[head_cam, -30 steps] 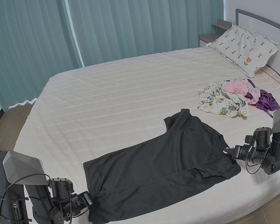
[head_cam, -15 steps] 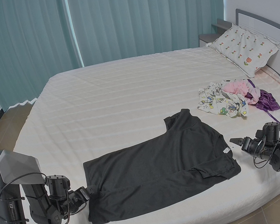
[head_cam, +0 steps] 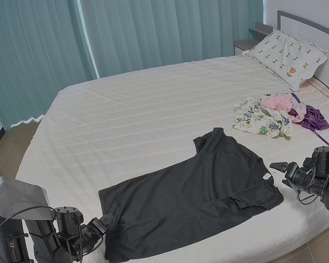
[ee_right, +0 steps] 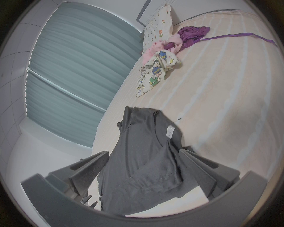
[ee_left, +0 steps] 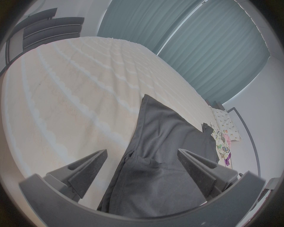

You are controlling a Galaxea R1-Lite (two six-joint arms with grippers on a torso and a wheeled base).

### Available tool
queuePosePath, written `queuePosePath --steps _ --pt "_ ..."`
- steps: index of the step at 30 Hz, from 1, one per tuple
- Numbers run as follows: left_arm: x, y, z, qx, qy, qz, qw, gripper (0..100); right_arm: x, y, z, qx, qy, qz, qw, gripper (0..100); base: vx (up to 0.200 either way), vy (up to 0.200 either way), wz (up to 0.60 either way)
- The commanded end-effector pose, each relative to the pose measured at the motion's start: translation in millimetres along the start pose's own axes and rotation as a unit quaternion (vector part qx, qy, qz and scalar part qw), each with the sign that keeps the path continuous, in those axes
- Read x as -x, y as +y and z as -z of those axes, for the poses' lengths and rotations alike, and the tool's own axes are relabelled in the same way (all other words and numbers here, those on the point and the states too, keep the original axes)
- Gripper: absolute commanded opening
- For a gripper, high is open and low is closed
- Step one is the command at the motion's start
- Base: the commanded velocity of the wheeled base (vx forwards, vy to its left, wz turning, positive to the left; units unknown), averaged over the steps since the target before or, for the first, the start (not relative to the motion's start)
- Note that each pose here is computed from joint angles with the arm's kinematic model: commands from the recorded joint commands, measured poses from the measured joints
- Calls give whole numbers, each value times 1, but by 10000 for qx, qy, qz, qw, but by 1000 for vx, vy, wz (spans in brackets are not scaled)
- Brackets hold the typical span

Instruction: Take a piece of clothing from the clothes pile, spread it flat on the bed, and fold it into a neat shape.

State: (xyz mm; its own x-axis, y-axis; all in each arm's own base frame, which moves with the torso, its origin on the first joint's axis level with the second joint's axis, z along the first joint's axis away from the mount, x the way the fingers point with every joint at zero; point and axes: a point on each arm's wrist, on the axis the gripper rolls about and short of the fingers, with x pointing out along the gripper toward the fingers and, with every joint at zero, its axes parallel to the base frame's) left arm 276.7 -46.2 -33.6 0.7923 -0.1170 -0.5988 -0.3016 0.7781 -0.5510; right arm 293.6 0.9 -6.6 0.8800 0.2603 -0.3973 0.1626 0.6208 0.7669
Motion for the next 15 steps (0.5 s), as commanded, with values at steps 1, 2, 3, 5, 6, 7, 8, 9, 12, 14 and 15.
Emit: queuePosePath --steps 1,2,3,5,6,7,8,9,12,14,15 --pt "2 0 10 -34 176 -42 9998 100 2 2 10 20 177 -1 9998 100 0 -200 0" --pt "2 -1 12 -32 207 -21 9998 100 4 3 10 31 153 -29 9999 100 0 -200 0" --pt "2 -4 14 -34 225 9 9997 100 4 5 8 36 109 -71 9999 100 0 -200 0" --pt "2 -5 16 -39 251 34 9997 100 5 5 8 38 104 -76 9999 100 0 -200 0" --pt "3 -8 19 -23 285 67 9996 100 5 4 9 30 123 -54 9999 100 0 -200 0" --pt "3 -8 19 -9 293 75 9995 100 4 3 10 25 148 -35 9999 100 0 -200 0" --pt "3 -8 19 -9 293 75 9995 100 4 3 10 25 148 -35 9999 100 0 -200 0" --pt "3 -8 19 34 284 76 9996 100 3 1 13 28 199 -7 9998 100 0 0 0" --pt "5 -8 17 143 237 39 9996 100 2 0 14 59 223 22 9997 100 0 0 0" --pt "7 -9 16 198 155 14 9997 100 3 1 14 54 224 12 9997 100 0 0 0" --pt "7 -9 16 198 155 14 9997 100 3 1 14 54 224 12 9997 100 0 0 0"
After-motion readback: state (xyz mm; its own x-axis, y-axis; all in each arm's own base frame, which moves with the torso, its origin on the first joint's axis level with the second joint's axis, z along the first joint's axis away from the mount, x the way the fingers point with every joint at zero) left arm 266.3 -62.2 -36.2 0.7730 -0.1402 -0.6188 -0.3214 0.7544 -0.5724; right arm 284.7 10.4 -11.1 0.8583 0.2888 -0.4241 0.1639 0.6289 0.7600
